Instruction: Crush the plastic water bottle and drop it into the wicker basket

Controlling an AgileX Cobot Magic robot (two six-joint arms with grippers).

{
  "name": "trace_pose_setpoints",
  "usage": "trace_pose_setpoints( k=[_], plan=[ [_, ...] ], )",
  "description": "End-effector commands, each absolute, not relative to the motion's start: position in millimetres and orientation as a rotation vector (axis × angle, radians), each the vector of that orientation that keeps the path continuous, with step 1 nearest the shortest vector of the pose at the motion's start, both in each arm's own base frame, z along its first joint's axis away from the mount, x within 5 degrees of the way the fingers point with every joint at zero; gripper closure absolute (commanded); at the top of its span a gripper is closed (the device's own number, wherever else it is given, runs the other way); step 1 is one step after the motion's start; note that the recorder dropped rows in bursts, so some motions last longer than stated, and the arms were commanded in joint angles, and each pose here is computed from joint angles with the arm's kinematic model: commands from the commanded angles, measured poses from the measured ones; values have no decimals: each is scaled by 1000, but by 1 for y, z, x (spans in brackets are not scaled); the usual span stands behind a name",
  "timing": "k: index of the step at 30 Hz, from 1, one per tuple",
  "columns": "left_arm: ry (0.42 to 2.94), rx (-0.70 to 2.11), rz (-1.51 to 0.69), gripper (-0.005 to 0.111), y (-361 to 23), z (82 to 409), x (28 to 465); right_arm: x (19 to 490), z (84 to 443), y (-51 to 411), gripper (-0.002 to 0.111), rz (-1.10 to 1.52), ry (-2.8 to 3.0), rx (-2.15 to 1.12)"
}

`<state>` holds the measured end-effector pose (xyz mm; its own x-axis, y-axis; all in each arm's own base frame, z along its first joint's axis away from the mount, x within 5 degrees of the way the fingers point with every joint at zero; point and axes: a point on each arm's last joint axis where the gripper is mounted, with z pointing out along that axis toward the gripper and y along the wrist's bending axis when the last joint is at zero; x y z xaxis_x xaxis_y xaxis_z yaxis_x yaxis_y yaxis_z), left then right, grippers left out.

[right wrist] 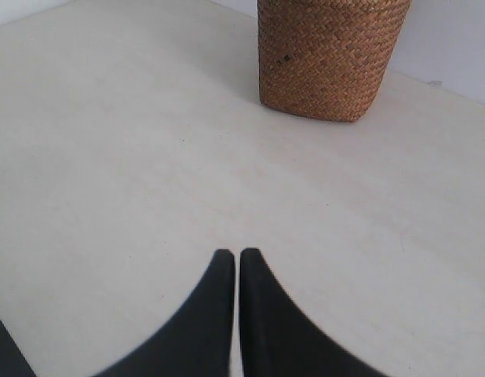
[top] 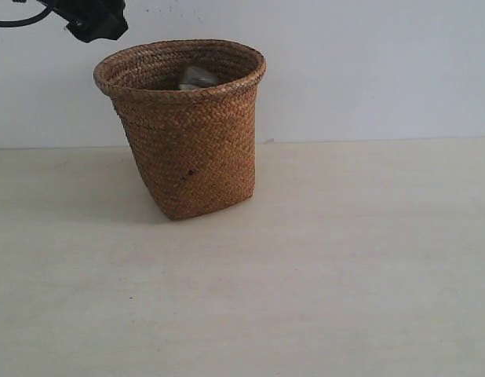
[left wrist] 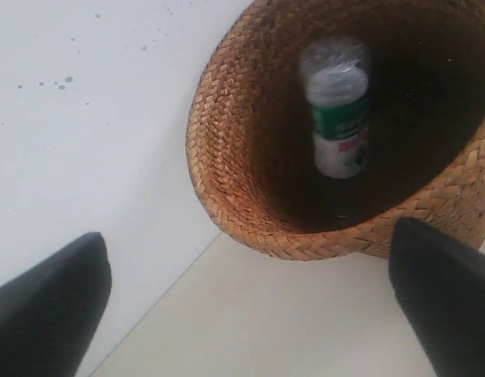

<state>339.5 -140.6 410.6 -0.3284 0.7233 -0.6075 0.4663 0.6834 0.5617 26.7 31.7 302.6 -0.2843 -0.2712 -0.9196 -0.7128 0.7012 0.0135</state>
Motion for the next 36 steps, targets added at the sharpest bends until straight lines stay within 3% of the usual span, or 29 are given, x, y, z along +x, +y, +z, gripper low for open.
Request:
trace_pose_setpoints(
  k=[1,21,27,36],
  plan=[
    [1993,894,335,20,-141,413,339,26,303,31,108,531,1848,-763],
    [1990,885,353,20,-140,414,339,26,303,31,108,531,1848,-763],
    [2073,445,164,20,-121,428,331,26,303,31,108,531,1848,-763],
    [1959,125,-5,20,-92,458,280,26,303,31,108,531,1848,-763]
  ],
)
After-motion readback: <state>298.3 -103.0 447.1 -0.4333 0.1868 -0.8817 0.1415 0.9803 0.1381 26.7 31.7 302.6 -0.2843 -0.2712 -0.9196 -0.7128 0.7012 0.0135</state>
